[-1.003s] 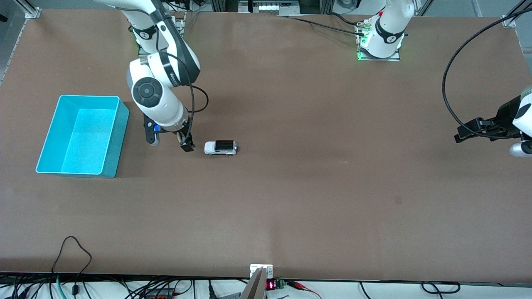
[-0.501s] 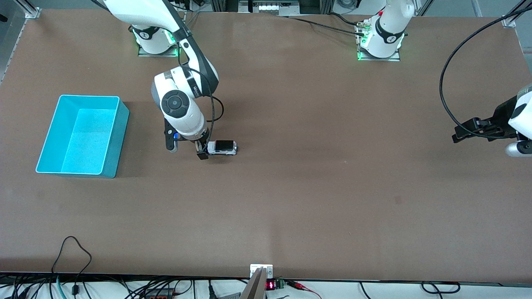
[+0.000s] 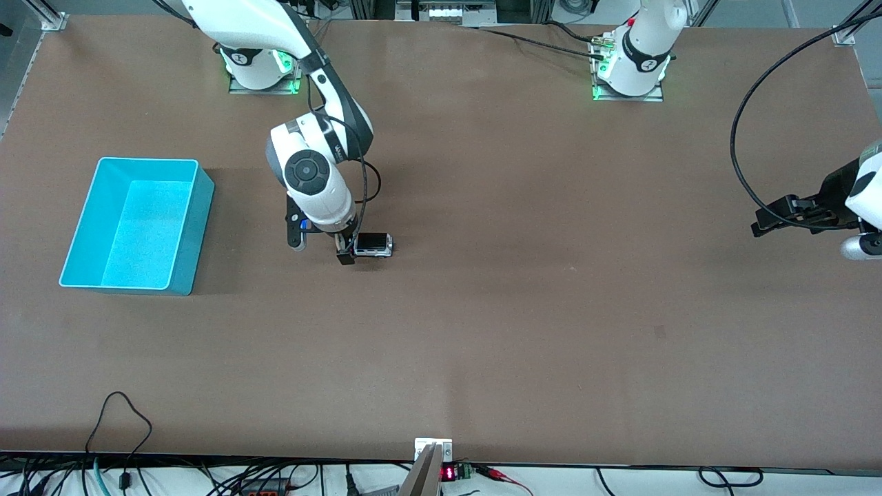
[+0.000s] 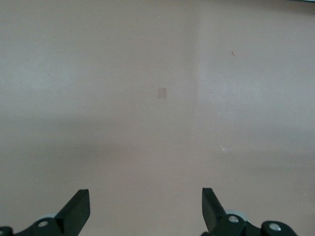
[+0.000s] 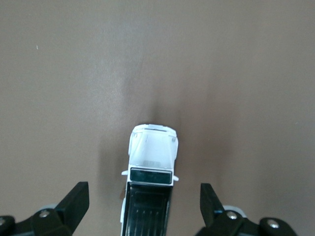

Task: Wind and store white jeep toy
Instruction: 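Lower the right gripper and close it on the jeep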

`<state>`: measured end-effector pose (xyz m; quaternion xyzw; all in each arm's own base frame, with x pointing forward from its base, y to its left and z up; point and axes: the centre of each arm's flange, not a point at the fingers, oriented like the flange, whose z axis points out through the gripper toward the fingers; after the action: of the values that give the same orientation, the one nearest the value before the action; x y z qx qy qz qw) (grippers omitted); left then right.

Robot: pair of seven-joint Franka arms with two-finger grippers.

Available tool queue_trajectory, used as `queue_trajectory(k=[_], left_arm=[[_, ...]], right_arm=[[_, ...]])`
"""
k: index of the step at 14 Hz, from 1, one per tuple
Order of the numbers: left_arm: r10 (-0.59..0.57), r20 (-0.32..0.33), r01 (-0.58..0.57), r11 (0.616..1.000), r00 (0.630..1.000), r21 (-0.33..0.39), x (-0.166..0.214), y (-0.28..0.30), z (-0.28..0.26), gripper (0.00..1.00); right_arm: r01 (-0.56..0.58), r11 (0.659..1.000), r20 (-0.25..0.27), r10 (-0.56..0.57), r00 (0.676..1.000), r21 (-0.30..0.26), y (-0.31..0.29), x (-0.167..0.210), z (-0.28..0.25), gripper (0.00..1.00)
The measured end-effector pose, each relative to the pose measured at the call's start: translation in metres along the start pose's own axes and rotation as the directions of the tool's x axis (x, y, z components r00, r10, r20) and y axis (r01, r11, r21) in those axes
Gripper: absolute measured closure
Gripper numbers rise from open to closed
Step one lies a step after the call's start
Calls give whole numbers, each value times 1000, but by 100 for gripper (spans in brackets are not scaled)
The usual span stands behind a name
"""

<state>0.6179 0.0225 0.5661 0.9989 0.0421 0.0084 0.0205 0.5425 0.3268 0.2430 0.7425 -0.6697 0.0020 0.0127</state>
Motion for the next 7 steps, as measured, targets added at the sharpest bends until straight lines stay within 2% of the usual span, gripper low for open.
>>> queue_trajectory(k=[7], left_arm=[[-1, 0, 1, 1000, 1000, 0, 0, 0, 0, 0]], right_arm=[[-50, 999, -3, 50, 999, 7, -10, -16, 22, 0]])
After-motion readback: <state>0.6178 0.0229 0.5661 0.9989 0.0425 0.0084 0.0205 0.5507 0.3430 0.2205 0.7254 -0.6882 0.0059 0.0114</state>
